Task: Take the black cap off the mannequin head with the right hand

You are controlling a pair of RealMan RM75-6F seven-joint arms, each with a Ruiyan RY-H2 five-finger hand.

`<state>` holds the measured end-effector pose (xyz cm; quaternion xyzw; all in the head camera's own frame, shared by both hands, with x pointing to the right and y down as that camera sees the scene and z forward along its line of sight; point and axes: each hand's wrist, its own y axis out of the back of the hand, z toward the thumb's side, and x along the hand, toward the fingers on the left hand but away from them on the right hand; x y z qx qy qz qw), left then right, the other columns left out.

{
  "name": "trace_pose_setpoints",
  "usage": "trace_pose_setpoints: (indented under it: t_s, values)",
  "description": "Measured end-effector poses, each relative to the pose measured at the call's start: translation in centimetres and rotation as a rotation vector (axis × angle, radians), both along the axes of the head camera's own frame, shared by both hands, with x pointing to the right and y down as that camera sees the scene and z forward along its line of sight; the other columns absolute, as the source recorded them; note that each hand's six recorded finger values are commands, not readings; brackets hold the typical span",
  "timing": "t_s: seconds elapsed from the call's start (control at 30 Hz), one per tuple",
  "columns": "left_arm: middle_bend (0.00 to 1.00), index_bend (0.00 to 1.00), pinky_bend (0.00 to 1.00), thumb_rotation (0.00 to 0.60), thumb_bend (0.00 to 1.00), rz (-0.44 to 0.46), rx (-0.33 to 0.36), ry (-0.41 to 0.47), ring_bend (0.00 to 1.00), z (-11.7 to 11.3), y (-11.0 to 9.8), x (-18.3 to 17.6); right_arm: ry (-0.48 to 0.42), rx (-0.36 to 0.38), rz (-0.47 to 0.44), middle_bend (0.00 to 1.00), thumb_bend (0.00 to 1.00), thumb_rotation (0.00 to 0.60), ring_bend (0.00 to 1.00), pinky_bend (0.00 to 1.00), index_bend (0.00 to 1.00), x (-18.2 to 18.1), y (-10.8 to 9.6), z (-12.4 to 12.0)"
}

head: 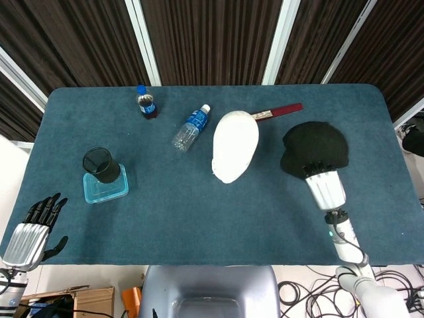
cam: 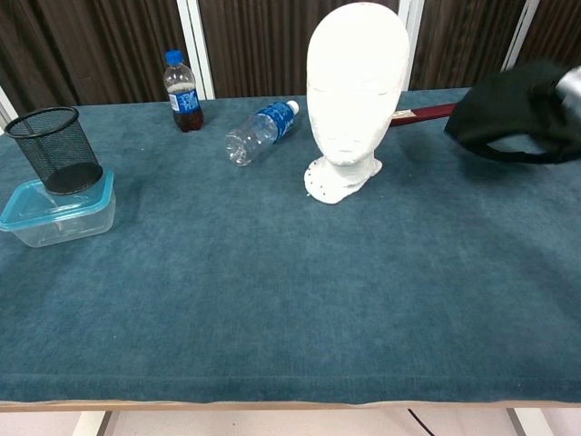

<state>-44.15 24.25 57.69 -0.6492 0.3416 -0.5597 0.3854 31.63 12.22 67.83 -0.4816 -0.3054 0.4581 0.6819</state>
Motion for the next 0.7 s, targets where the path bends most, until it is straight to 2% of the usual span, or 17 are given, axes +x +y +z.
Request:
trace_pose_setpoints:
  t_s: [0.1,0.13,0.17,0.2,0.23,0.3,0.53,0.7]
  values:
    - [0.0,0.0,0.13,0.6,0.32,-0.003,-0.005,-0.006,0.06,0.1,0.1,0.0,-0.014,-0.071,-0.007,0.39,0.31,0.6,0.37,0.75,0.37,-0.5,1.7,1.4]
    - [0.0,0.0,0.13,0.6,0.32,-0.003,-0.006,-0.006,0.06,0.1,0.2,0.0,-0.012,-0.088,-0.006,0.29,0.23,0.6,0.25,0.63,0.19,-0.6,2.1,1.7]
    - [0.0,0.0,0.13,0.6,0.32,-0.003,-0.006,-0.007,0.06,0.1,0.2,0.0,-0.002,-0.108,-0.006,0.19,0.17,0.6,0.15,0.51,0.08,-0.6,2.6,2.2]
    - [0.0,0.0,0.13,0.6,0.32,-0.003,-0.005,-0.007,0.06,0.0,0.2,0.0,0.008,-0.12,-0.007,0.11,0.12,0.6,0.07,0.42,0.02,-0.6,2.9,2.4]
    - [0.0,0.0,0.13,0.6,0.32,-0.003,-0.004,-0.008,0.06,0.0,0.2,0.0,0.019,-0.13,-0.009,0.05,0.09,0.6,0.02,0.34,0.0,-0.7,3.3,2.6]
    - [0.0,0.0,0.13,0.6,0.32,-0.004,-0.004,-0.008,0.06,0.0,0.2,0.0,0.036,-0.156,-0.014,0.0,0.06,0.6,0.0,0.27,0.0,-0.8,4.1,3.0]
    - [0.0,0.0,0.13,0.6,0.32,0.0,-0.009,-0.01,0.06,0.2,0.3,0.1,0.008,-0.308,-0.021,0.0,0.0,0.6,0.0,0.06,0.0,-1.2,6.9,3.1]
    - [0.0,0.0,0.13,0.6,0.32,-0.001,-0.01,-0.012,0.06,0.2,0.3,0.1,0.009,-0.459,-0.027,0.0,0.0,0.6,0.0,0.0,0.0,-1.3,9.3,1.9]
